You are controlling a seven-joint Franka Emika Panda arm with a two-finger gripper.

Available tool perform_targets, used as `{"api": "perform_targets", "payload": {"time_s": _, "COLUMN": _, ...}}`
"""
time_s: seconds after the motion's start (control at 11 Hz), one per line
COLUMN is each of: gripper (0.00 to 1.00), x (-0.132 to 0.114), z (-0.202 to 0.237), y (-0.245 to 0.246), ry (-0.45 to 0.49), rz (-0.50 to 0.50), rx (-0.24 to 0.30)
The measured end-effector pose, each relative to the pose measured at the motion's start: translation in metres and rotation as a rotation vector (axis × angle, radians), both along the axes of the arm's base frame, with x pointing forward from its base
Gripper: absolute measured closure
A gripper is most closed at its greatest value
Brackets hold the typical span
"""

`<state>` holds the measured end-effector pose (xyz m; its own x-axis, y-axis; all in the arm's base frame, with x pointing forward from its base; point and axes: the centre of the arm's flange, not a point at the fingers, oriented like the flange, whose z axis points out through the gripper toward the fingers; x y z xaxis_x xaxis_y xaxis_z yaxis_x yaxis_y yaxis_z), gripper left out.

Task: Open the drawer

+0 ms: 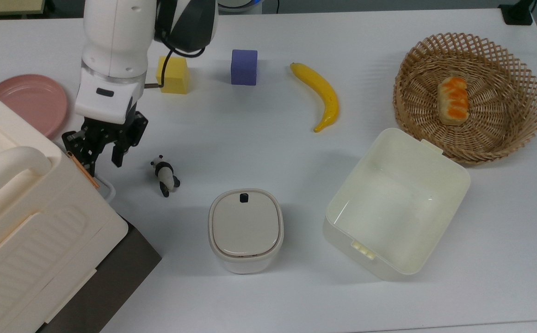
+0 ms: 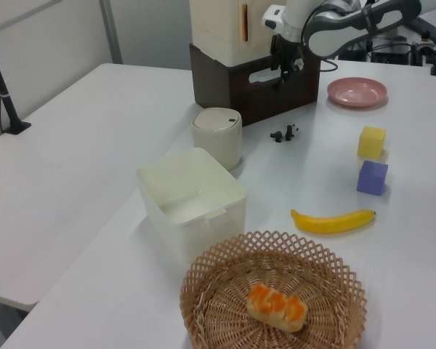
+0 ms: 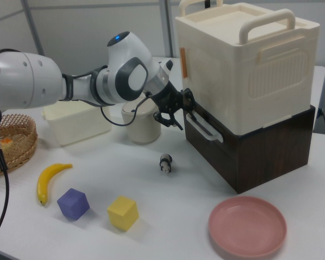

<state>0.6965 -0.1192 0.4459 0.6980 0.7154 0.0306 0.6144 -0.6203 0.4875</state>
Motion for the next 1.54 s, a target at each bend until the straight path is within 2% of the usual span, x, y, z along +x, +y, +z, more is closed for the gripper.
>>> {"api": "perform_targets", "payload": {"time_s": 0.45, "gripper": 0.53, "x": 0.005, "z": -0.019, "y": -0.015, "ry": -0.016, "rz": 0.003, "rx": -0.031}}
{"api": "perform_targets", "payload": {"time_s": 0.54, "gripper": 0.6, "x": 0.005, "z": -0.019, "y": -0.016, "ry": -0.015, "rz": 0.003, "rx": -0.033}}
{"api": "perform_targets", "payload": {"time_s": 0.63, "gripper": 0.74, "x": 0.005, "z": -0.019, "y": -0.017, "ry": -0.017, "rz": 0.004, "rx": -0.036}}
{"api": "perform_targets", "payload": {"time_s": 0.82, "gripper": 0.84, "x": 0.005, "z": -0.02, "y": -0.016, "ry": -0.011, "rz": 0.016, "rx": -0.042}}
{"api": "perform_targets", "payload": {"time_s": 1.09, "gripper": 0.84, "x": 0.0, "z": -0.019, "y": -0.013, "ry": -0.003, "rz": 0.027, "rx": -0.041}}
{"api": "perform_targets", "payload": {"time_s": 1.27, "gripper": 0.84, "x": -0.017, "z": -0.018, "y": 0.0, "ry": 0.023, "rz": 0.037, "rx": -0.024}}
{"api": "perform_targets", "payload": {"time_s": 1.54, "gripper": 0.84, "x": -0.046, "z": -0.002, "y": 0.024, "ry": 0.143, "rz": 0.023, "rx": 0.001}}
